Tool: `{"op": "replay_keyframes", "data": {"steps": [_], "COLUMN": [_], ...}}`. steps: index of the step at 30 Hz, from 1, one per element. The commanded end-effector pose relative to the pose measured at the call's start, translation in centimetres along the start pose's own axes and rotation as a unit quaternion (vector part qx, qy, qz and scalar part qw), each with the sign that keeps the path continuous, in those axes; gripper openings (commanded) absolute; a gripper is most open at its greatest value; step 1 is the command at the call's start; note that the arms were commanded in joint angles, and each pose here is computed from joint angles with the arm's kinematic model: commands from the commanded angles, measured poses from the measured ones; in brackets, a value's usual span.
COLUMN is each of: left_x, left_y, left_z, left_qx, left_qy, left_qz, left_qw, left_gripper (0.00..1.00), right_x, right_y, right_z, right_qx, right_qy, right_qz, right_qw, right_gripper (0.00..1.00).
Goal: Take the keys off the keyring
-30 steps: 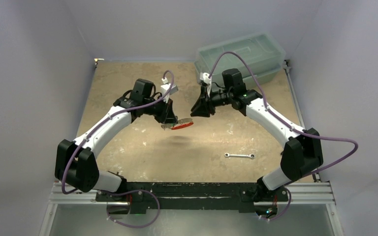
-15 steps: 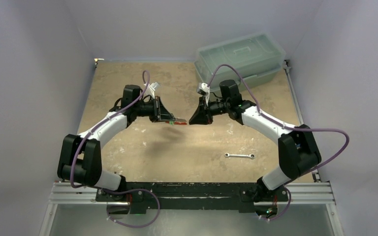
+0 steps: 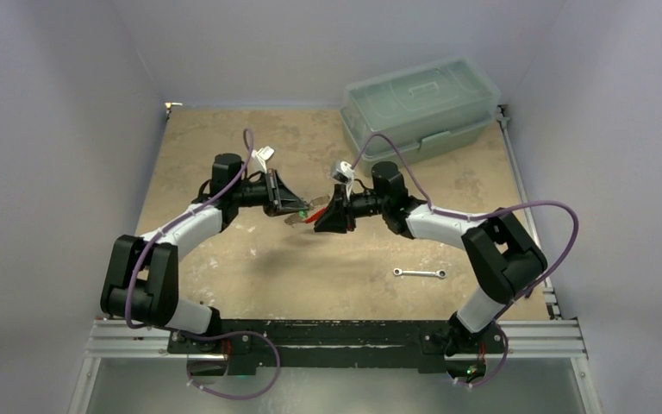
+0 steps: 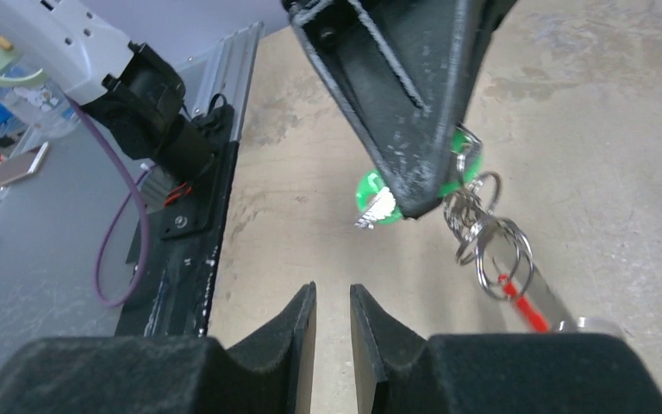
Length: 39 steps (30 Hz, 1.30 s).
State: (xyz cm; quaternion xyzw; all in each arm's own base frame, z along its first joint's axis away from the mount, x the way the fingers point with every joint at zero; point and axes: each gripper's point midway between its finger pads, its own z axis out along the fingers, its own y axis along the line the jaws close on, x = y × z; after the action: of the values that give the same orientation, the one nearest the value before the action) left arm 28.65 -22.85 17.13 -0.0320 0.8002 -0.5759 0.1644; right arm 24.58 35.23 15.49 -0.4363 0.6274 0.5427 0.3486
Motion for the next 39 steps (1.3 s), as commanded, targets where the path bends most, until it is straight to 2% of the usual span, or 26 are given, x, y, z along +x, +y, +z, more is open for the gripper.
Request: {"op": "replay_keyframes", "data": {"steps": [1, 10, 20, 39], "left_x": [0.0, 0.3, 0.8, 1.2], "left_y": [-3.0, -3.8, -4.7, -5.5], "left_z": [-0.9, -1.1, -1.5, -1.8], "left_qx": [0.058, 0.081, 0.1, 0.108], "left_qy": [-0.006, 0.003, 0.002, 0.006], "left_qz": [0.0, -0.02, -0.022, -0.018], "left_qw": [0.998, 0.997, 0.995, 0.994], "left_gripper": [0.0, 0.0, 0.0, 0.0], "right_x": [-4.4, -5.7, -5.0, -5.3], "right_y": [-0.6, -0.4, -1.9, -1.0], "right_z": [-0.1, -0.6, -0.4, 0.5], "right_qx": [0.025, 0.029, 0.068, 0.058], "right_qy": [-0.103, -0.15, -0.14, -0.153], "right_qz": [-0.062, -0.137, -0.193, -0.215], "right_qw": [0.993, 0.979, 0.969, 0.963], "right_gripper": [0.25, 0.29, 0.29, 0.36]}}
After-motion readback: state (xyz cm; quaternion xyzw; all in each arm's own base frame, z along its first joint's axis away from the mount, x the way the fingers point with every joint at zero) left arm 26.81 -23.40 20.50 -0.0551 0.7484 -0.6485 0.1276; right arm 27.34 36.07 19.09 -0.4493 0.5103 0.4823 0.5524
